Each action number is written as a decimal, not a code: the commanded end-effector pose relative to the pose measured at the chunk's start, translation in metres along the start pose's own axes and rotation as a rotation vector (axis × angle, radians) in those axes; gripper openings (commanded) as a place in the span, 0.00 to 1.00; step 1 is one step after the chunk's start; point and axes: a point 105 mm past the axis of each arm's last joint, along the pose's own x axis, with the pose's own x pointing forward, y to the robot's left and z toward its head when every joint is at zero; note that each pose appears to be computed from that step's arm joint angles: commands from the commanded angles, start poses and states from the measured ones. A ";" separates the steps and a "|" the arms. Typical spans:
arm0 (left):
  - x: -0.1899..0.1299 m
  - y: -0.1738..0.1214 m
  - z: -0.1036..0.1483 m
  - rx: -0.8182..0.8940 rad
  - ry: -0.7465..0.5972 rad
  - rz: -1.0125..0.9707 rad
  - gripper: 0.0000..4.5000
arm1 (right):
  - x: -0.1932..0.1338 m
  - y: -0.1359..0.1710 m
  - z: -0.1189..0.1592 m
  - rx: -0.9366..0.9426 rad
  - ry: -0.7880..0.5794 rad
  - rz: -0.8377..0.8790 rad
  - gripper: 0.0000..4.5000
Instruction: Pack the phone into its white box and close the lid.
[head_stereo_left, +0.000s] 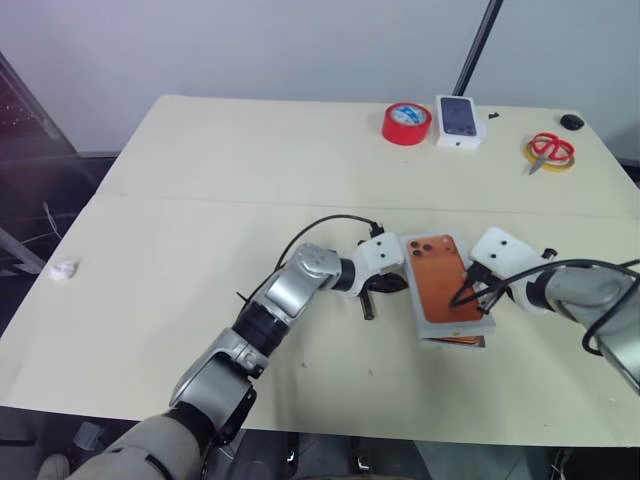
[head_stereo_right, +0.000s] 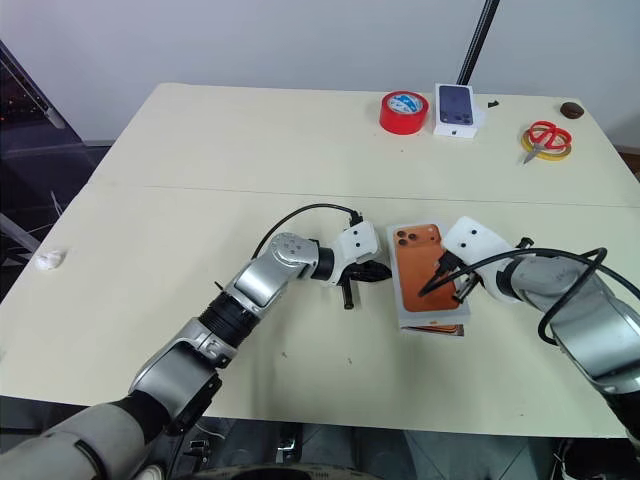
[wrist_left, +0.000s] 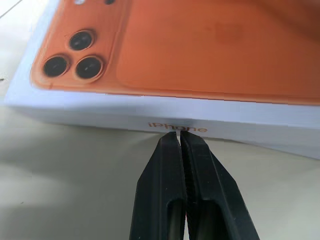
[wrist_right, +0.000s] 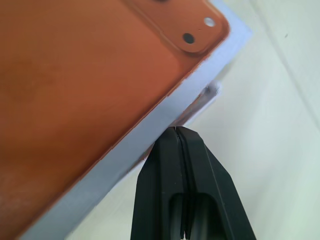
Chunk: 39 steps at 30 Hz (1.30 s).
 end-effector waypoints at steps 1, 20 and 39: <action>0.009 -0.008 0.035 0.100 -0.086 -0.039 0.03 | -0.008 0.007 0.007 -0.026 -0.034 0.024 0.00; 0.014 -0.016 0.031 0.114 -0.070 -0.081 0.03 | -0.007 0.007 -0.007 0.016 0.000 -0.009 0.00; 0.006 -0.003 0.019 0.091 -0.026 -0.038 0.03 | -0.006 0.019 -0.007 0.035 -0.002 0.016 0.00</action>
